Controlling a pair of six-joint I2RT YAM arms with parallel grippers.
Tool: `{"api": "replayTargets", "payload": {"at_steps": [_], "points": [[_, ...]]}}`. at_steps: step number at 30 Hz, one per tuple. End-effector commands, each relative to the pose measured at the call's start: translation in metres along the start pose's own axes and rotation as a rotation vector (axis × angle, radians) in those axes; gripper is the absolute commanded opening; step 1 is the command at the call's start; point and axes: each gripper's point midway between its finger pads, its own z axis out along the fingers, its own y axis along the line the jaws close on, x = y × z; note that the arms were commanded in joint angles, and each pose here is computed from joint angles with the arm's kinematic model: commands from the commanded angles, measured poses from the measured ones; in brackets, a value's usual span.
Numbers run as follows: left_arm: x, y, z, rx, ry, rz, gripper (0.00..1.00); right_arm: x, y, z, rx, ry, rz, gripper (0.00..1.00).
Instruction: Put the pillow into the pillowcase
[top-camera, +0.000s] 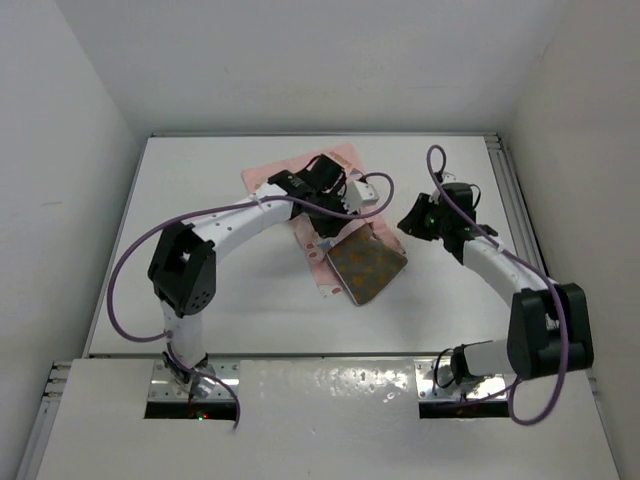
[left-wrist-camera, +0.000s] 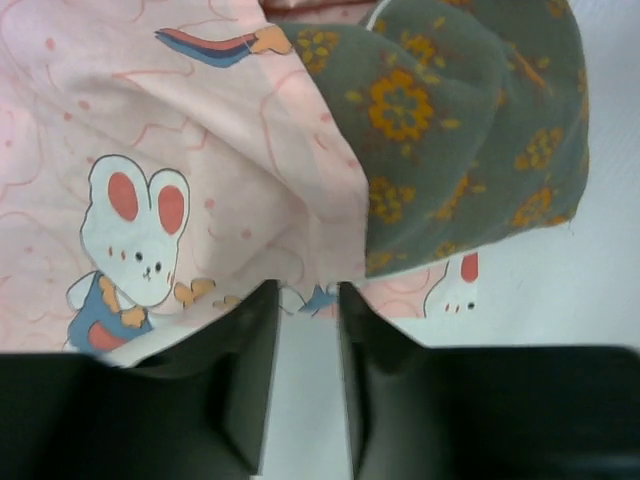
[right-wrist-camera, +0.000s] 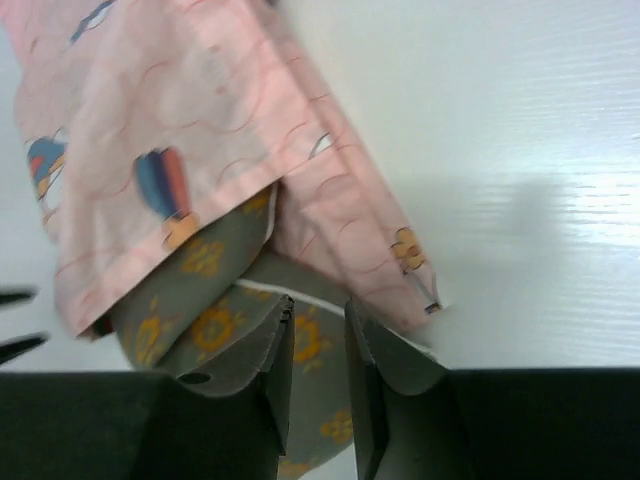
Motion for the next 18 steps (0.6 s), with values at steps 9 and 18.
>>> {"api": "replayTargets", "payload": {"at_steps": [9, 18], "points": [[0.064, -0.089, 0.006, 0.092, 0.139, 0.252, 0.54, 0.011, -0.033, 0.064, 0.111, 0.175, 0.046, 0.54], [0.084, -0.086, 0.074, -0.026, 0.152, 0.208, 0.73, 0.070, -0.056, 0.079, 0.200, 0.319, -0.019, 0.55]]}}
